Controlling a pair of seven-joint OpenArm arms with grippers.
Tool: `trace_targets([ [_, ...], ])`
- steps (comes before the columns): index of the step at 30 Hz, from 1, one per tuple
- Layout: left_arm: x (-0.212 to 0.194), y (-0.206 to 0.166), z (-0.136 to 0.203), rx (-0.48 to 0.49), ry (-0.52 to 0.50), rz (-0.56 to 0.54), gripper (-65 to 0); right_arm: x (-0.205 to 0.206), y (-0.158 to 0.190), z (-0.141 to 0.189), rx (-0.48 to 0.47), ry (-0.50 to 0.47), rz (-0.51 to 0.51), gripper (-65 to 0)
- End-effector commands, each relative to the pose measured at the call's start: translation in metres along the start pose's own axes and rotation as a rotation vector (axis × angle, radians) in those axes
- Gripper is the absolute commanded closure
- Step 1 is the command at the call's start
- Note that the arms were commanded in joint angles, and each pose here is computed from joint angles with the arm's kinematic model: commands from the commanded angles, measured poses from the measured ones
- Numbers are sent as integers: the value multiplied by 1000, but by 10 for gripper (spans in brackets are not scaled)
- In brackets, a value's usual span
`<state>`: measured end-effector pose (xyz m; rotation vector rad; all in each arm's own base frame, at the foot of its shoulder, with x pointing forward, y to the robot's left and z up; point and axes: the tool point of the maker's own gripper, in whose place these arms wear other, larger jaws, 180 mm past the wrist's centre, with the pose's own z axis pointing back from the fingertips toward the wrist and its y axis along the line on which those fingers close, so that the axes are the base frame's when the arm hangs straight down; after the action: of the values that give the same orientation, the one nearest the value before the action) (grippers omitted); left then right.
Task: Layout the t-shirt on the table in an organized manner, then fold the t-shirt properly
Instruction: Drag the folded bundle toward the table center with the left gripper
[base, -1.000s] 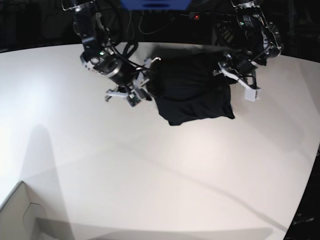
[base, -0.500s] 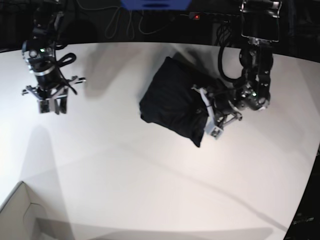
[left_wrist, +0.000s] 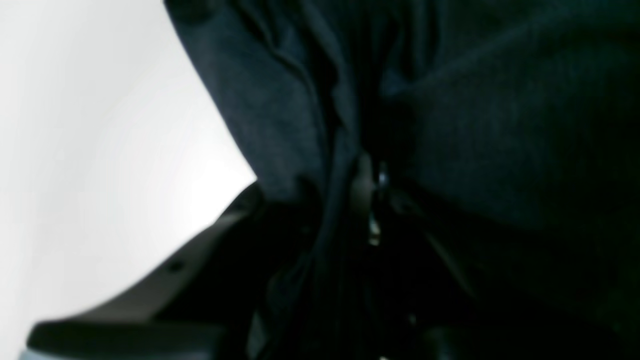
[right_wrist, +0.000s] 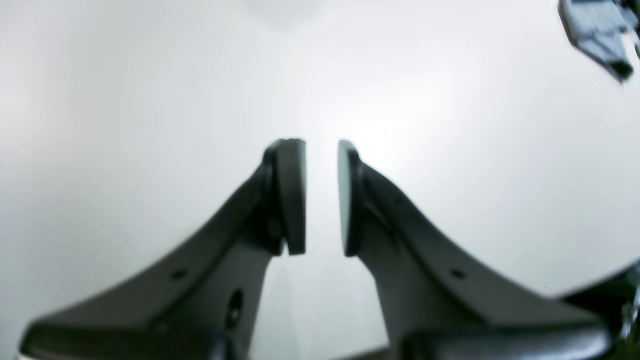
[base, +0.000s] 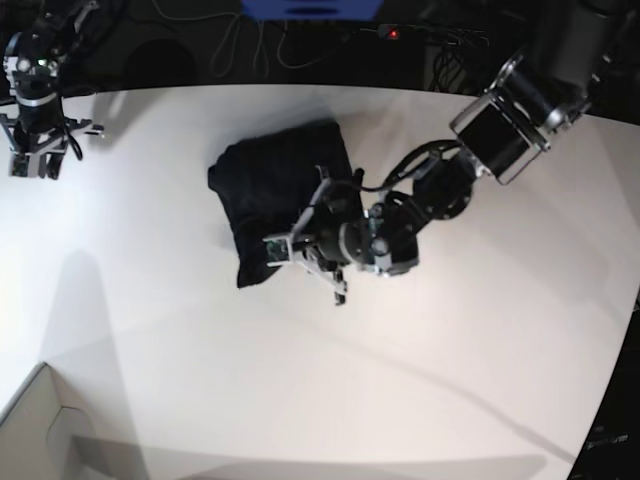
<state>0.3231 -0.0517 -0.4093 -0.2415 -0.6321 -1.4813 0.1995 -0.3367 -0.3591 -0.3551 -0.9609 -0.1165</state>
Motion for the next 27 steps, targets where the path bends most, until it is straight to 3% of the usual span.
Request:
trace_targets([
  [1,-1,8,3,-3,28,-52,-2,13,-11,3,-26,-49,-4,-101],
  [11,32,28,-12,104,73,-269,-4,-8,-26,17,-76,-6,-28,-102],
  [21,35,31,-13,123,81,-290,-13,-20,-12,20,-67,16,-75,-102],
  [24,40,36,-9,138,74,-299,-98,-19,-9,20,-64,13,-84,-102],
  [27,46,47,-1,167,71,-320,-232,-14,-8,21,-62,5,-77,-102],
])
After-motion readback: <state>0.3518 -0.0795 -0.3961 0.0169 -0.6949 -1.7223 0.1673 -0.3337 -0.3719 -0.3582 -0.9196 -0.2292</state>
